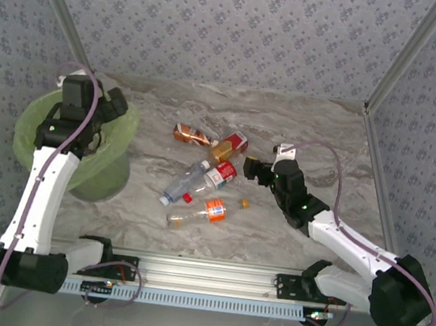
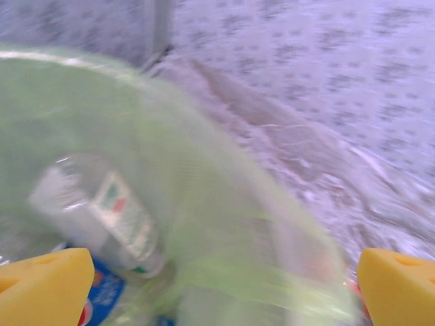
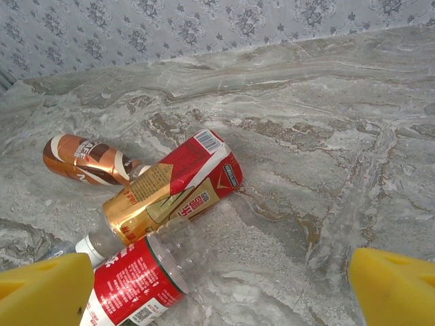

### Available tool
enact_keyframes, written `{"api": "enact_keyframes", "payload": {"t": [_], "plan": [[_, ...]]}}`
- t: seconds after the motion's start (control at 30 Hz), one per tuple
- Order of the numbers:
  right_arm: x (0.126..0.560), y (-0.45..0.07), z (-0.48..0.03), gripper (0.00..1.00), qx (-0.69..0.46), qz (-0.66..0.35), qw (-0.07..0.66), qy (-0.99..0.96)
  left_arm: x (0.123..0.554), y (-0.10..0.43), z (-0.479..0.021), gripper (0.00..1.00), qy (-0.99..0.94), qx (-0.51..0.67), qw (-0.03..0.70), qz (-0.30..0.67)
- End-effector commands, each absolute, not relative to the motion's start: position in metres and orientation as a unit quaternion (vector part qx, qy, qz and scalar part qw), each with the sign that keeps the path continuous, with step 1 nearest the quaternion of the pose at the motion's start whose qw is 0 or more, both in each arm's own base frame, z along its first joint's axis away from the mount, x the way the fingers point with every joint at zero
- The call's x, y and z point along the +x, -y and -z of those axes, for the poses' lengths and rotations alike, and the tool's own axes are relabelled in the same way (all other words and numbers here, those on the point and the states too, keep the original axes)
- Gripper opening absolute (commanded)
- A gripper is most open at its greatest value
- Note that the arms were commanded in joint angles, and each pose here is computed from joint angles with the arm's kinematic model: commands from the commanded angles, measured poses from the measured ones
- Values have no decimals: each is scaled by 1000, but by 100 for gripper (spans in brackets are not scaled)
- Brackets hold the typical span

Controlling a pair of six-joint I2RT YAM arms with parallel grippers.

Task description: Put the plastic bottles in the bin

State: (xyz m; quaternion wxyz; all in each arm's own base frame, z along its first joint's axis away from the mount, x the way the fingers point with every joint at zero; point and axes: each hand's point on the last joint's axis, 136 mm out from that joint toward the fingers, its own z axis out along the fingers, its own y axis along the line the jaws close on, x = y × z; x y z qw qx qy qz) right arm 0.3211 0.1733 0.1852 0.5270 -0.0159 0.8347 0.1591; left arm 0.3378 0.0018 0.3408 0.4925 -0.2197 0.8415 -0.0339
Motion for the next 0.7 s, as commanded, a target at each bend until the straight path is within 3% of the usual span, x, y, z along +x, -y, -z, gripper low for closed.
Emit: {"api": "enact_keyframes", "payload": {"t": [0.0,0.23,0.37,0.67], "plan": [[327,-172,-198,99,2,-166,536,-828,350,33,-367,99,-837,-150,524,49],[324,-169,-197,99,2,-166,535,-829,367,121,-368,99,-855,15,518,36],[321,-163,-197,99,6,-162,538,-827,378,144,-358,99,-860,74,505,-3],[313,-143,-191,99,33,-155,538,-828,382,199,-295,99,-899,173,403,-6]]}}
